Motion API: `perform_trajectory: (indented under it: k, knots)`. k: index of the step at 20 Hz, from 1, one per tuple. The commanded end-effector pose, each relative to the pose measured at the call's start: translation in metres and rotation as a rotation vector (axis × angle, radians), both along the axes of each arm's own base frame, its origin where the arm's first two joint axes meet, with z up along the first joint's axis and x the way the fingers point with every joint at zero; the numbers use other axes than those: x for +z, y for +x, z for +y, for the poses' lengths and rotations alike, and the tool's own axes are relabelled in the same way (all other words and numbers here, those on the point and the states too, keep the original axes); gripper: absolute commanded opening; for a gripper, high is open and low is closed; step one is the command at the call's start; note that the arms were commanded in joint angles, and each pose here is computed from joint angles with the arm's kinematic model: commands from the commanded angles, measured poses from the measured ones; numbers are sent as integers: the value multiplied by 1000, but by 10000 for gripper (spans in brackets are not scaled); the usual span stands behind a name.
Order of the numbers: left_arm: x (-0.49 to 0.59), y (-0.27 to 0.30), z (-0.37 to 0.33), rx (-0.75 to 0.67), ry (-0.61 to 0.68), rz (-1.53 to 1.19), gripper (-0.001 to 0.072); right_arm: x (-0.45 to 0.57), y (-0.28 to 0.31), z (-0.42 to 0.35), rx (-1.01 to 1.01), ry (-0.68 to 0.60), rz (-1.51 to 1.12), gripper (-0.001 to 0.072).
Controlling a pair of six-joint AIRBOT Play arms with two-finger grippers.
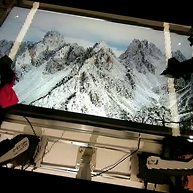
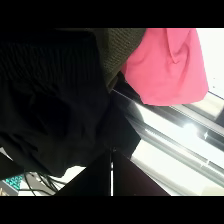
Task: Fold the clothes and pants, and hang the long-sleeved shirts on hangers.
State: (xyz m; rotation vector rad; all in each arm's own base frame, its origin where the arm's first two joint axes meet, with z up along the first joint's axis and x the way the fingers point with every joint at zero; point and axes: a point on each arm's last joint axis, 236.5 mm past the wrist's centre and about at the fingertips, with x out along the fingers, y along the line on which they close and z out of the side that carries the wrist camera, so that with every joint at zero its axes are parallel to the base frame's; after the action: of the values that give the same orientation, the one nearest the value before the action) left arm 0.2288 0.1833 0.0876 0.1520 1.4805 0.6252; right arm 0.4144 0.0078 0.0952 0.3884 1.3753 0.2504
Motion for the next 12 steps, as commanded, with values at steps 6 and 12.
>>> perform_trajectory:
  k: [6, 12]
  knots:
    - [-18, -8, 10, 16, 2, 20, 11, 0, 0, 0, 0, 0, -1, 13]
    - [-43, -12, 43, 87, 44, -50, 476, 0, 0, 0, 0, 0, -1, 13]
